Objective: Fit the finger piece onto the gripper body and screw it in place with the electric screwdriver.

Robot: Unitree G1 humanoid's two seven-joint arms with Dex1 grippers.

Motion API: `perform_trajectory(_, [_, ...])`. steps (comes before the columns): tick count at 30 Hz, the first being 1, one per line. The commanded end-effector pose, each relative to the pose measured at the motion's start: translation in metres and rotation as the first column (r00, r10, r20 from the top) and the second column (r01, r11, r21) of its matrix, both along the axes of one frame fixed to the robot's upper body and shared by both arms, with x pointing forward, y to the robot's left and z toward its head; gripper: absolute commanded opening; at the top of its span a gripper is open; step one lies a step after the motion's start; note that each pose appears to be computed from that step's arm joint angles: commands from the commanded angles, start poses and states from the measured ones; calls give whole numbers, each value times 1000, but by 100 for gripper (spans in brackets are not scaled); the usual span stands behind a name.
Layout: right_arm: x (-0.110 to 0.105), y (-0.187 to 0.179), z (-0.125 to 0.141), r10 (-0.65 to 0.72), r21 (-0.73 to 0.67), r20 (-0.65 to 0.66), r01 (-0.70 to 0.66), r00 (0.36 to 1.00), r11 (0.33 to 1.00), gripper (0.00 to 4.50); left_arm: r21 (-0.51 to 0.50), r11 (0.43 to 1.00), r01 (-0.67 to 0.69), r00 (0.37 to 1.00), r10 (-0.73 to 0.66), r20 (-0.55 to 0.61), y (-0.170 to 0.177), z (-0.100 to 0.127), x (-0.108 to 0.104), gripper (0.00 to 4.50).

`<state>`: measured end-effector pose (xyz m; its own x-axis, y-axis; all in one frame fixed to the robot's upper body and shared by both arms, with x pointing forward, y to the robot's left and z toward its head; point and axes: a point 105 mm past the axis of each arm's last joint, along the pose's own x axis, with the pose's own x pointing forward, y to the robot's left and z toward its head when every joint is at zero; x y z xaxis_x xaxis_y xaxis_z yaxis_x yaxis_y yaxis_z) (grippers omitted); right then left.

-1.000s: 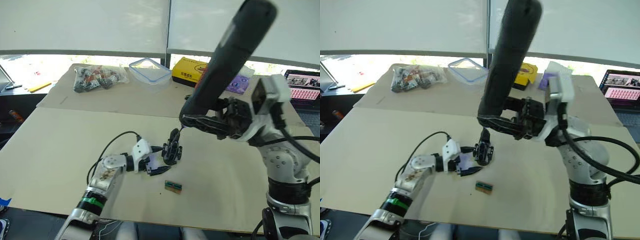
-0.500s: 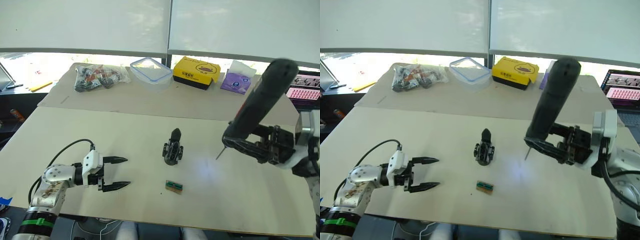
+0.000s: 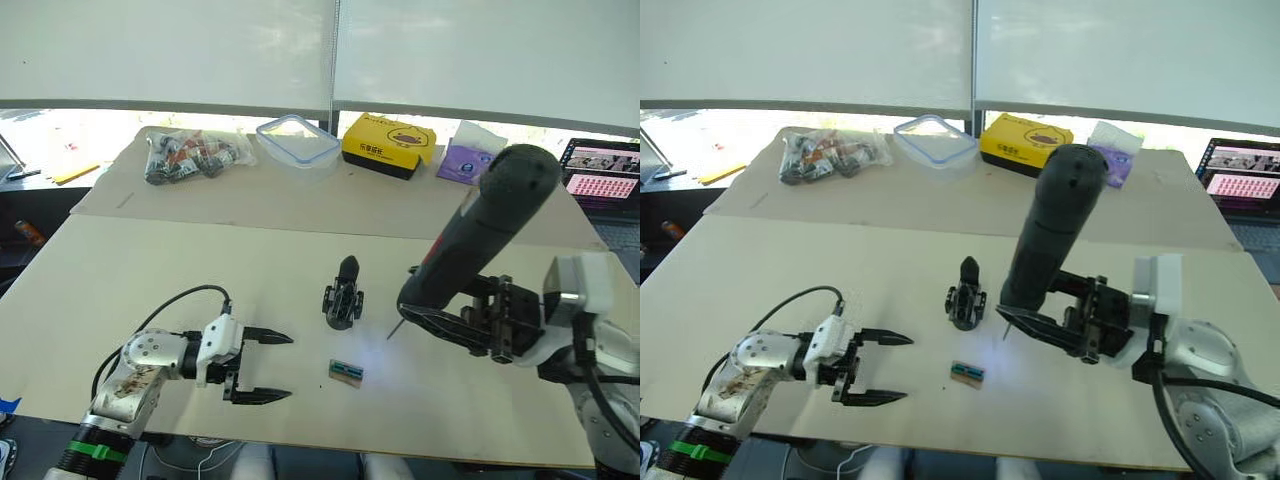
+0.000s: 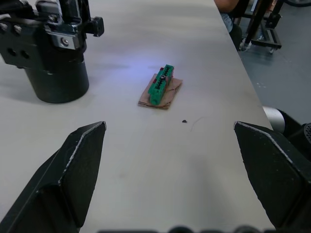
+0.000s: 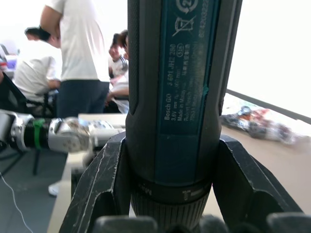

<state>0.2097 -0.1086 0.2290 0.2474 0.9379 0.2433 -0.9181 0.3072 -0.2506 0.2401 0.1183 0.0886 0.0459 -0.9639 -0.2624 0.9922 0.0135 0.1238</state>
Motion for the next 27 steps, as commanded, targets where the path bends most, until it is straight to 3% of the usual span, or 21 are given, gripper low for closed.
perform_trajectory(1, [-7,19,-1,57,-18,62,-56,996,998,193,34,999,31,999,-31,18,-23,-10,2,444])
perform_trajectory(12, [-5,27,-20,131,-61,65,-128,989,990,193,64,997,37,999,-38,25,-60,-30,12,444])
perform_trajectory(27, [-1,33,-27,142,-52,56,-139,988,989,193,83,995,51,998,-53,30,-67,-35,9,444])
